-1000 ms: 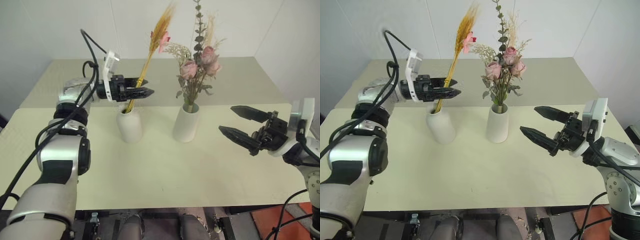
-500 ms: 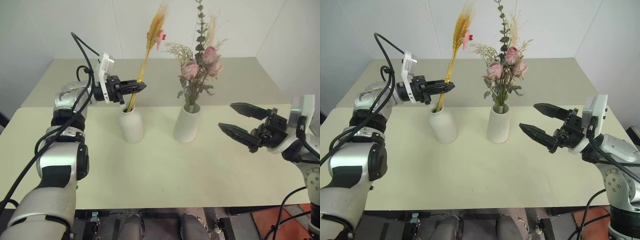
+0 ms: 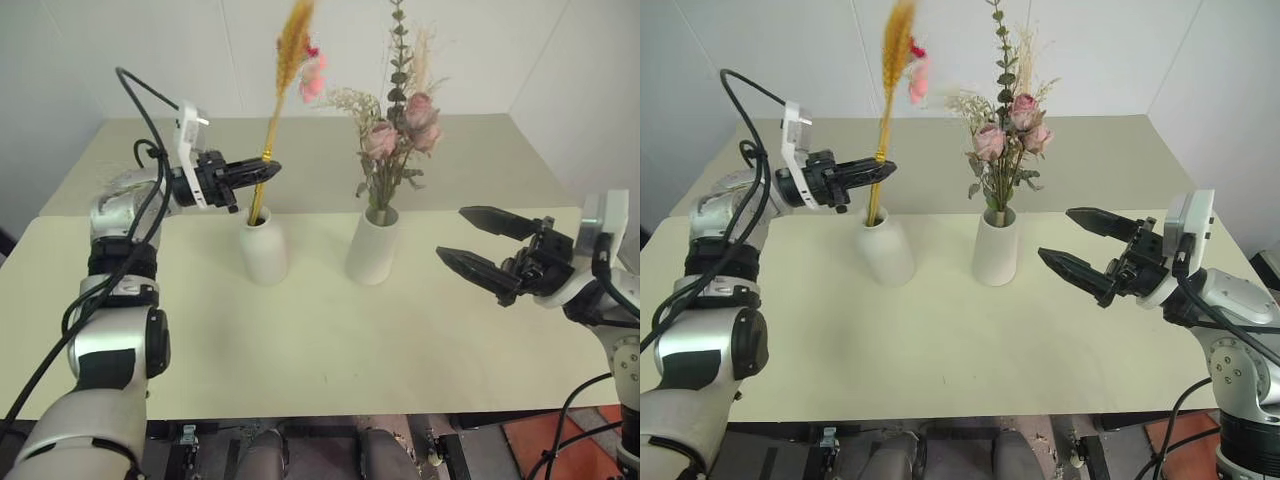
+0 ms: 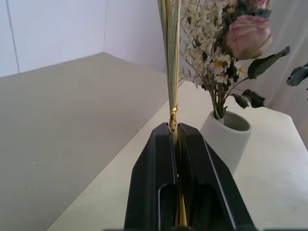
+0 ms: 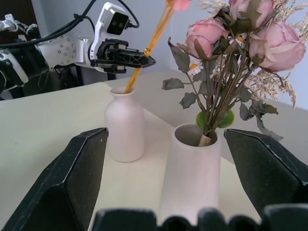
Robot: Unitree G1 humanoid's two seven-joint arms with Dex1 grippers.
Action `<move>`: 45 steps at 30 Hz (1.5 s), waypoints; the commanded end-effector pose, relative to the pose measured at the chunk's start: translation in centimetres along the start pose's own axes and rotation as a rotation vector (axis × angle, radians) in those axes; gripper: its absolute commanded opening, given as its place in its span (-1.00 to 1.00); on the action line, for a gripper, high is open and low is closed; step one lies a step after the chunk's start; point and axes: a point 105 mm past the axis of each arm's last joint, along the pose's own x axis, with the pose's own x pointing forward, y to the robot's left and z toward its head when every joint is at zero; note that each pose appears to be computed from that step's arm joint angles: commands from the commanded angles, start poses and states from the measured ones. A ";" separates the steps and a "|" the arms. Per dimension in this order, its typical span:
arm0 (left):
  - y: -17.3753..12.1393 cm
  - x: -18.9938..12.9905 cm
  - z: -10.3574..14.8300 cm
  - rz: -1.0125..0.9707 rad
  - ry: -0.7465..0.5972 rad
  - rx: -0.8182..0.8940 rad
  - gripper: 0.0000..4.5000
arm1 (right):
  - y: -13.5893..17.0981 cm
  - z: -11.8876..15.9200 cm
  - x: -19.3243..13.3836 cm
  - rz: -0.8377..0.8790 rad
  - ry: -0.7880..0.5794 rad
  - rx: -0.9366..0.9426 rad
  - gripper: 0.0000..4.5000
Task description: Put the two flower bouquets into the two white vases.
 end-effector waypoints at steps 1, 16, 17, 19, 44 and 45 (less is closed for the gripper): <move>-1.0 -0.7 1.7 0.015 -0.089 0.054 -0.87 | 0.0 0.8 -0.1 0.002 -0.017 -0.027 1.00; -2.5 -1.6 -1.2 0.143 -0.109 0.059 -0.63 | -0.2 0.7 0.2 0.017 -0.015 -0.024 1.00; -2.7 -1.7 -1.3 0.142 -0.105 0.058 -0.52 | -0.2 0.7 0.2 0.017 -0.015 -0.024 1.00; -2.9 -1.9 -1.3 0.141 -0.103 0.059 -0.28 | -0.2 0.7 0.2 0.017 -0.014 -0.024 1.00; -8.2 -13.8 0.0 0.132 0.240 0.058 0.98 | -1.5 -0.2 0.2 0.018 0.029 -0.010 1.00; -8.6 -14.2 0.1 0.122 0.246 0.059 0.98 | -1.7 -0.2 0.1 0.016 0.033 -0.011 1.00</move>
